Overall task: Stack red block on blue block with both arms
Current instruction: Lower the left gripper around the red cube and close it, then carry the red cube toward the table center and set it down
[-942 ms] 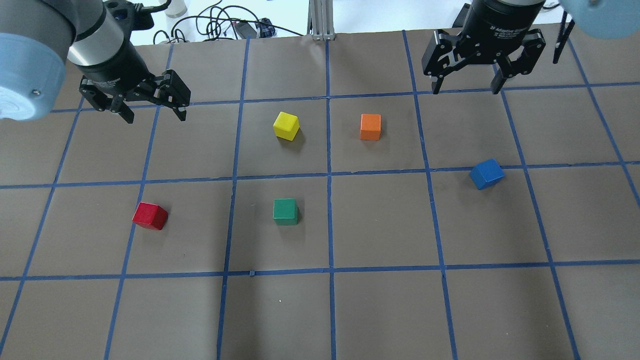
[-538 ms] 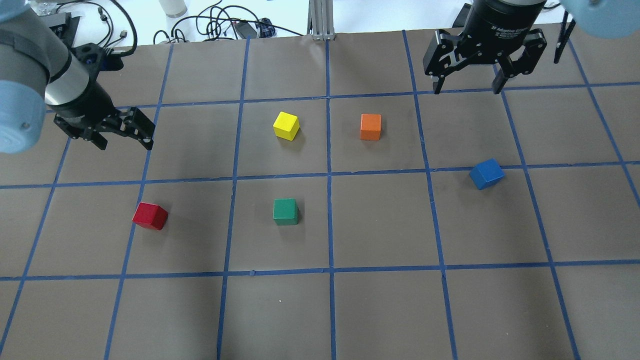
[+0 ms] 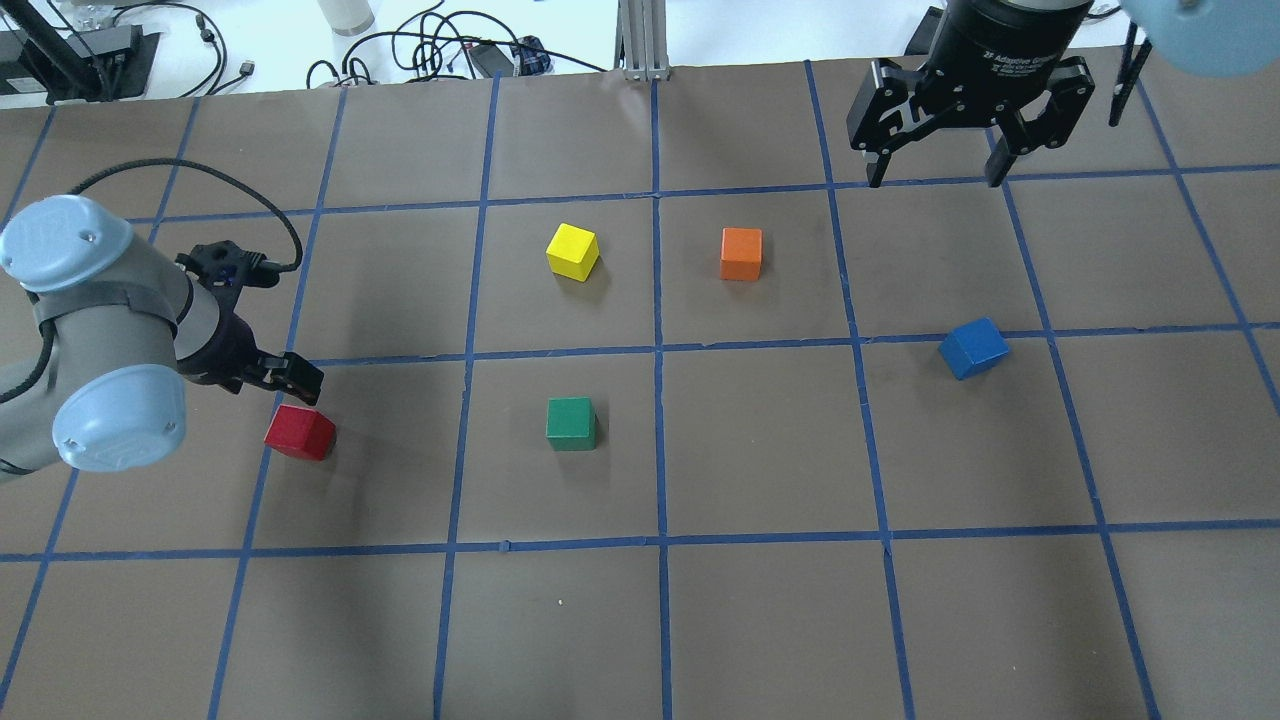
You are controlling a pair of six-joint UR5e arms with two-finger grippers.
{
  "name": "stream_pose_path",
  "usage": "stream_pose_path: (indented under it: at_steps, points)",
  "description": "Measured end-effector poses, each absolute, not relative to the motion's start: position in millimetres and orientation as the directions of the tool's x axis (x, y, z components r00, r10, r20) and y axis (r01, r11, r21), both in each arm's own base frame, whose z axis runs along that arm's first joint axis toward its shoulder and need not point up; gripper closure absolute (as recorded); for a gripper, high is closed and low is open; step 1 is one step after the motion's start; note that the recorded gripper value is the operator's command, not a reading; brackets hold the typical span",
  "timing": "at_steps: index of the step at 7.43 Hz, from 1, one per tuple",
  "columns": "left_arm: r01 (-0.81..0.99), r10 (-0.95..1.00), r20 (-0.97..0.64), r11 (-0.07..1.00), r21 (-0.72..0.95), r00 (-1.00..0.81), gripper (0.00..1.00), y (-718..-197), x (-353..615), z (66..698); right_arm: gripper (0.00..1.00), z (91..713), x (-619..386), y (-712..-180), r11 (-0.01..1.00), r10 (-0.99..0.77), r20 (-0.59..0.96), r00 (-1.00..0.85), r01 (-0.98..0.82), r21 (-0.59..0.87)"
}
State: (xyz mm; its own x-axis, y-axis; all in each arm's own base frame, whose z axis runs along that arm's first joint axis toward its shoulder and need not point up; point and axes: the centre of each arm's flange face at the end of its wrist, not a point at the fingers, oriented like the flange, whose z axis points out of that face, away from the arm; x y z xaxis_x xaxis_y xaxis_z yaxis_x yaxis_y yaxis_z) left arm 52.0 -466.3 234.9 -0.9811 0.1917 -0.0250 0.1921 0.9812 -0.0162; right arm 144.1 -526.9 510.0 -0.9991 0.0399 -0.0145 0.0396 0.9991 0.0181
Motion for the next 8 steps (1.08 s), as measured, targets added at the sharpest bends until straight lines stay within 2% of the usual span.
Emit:
stream_pose_path:
  at_steps: [2,3,4,5,6,7,8]
  points:
    - [0.262,0.262,-0.003,0.965,0.019,-0.965,0.0,-462,57,212,0.0,510,144,-527,0.999,0.04,-0.015,-0.999,0.04,0.018]
    - [0.274,0.274,0.007,0.961,0.032,-0.962,0.04,-462,58,205,0.0,510,144,-527,0.999,0.04,-0.014,-0.999,0.04,0.018]
    - [0.277,0.276,0.013,0.96,0.04,-0.961,0.44,-462,58,199,0.0,510,144,-527,0.999,0.04,-0.014,-0.999,0.04,0.019]
    - [0.278,0.278,0.015,0.96,0.044,-0.961,0.73,-463,58,197,0.0,510,144,-527,0.999,0.04,-0.014,-0.999,0.04,0.02]
    - [0.278,0.277,0.012,0.959,0.048,-0.961,0.9,-463,57,197,0.0,509,144,-527,0.999,0.04,-0.014,-0.999,0.04,0.021]
    - [0.275,0.276,-0.002,0.96,0.058,-0.961,0.98,-463,56,200,0.0,509,144,-527,0.999,0.041,-0.014,-0.999,0.04,0.022]
    - [0.269,0.272,-0.032,0.961,0.072,-0.962,0.99,-463,54,206,0.0,510,144,-526,0.999,0.041,-0.014,-0.999,0.04,0.022]
